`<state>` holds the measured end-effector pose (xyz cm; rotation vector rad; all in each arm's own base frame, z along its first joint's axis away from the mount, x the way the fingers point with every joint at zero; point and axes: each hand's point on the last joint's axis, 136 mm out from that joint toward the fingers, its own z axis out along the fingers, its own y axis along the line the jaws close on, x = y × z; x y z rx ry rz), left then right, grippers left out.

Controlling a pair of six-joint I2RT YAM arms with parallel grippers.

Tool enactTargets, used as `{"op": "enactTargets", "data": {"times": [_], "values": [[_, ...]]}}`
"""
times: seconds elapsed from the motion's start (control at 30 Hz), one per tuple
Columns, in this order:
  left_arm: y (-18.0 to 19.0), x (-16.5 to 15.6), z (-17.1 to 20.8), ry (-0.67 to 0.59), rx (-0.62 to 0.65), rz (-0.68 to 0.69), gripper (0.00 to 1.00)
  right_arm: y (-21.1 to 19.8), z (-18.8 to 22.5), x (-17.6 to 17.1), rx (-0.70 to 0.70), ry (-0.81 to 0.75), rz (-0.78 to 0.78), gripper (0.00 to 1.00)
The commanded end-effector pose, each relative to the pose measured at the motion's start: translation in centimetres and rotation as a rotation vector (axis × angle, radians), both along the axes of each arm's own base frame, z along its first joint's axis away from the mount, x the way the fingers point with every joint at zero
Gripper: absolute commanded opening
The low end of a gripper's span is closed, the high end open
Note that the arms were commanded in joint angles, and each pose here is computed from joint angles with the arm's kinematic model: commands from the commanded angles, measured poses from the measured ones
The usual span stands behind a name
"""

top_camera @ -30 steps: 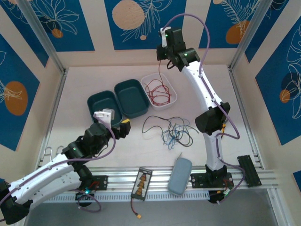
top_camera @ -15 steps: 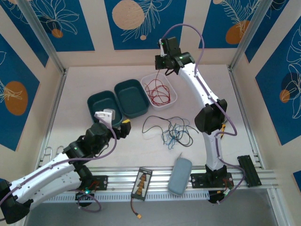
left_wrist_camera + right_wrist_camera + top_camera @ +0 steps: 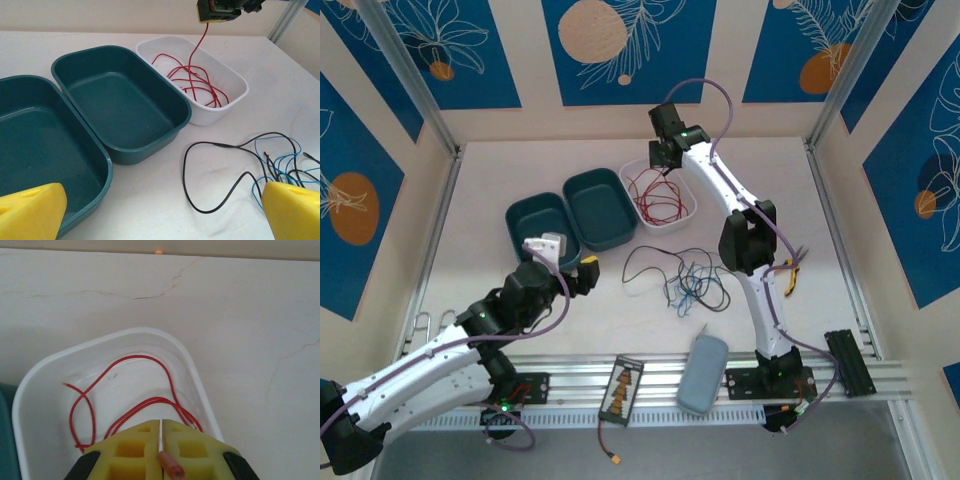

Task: Untangle the cables

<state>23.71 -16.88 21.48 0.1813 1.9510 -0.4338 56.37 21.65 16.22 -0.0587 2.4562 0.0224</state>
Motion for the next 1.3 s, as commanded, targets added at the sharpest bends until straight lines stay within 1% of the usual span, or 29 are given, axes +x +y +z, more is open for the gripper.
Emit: {"op": "enactTargets", "data": {"times": [0.0, 0.6, 1.03, 1.2, 1.27], "values": [[0.0, 0.2, 0.1, -0.001, -0.021, 0.004, 1.00, -1.0, -1.1, 0.0, -0.046, 0.011, -0.043, 0.00], [-0.5, 0.4, -0.5, 0.012, -0.010, -0.009, 1.00, 0.6, -9.3, -1.3, -0.252, 0.134, 0.140, 0.00], [-1.2, 0.4, -0.6, 0.020, -0.014, -0.034, 1.00, 0.6, -13.4, -1.9, -0.258, 0.225, 0.162, 0.00], [-1.4, 0.5, -0.7, 0.023, -0.015, -0.039, 1.00, 0.3, -13.6, -1.8, -0.255, 0.233, 0.160, 0.00], [-1.4, 0.5, -0.8, 0.024, -0.016, -0.040, 1.00, 0.2, -13.4, -1.8, -0.253, 0.233, 0.157, 0.02]]}}
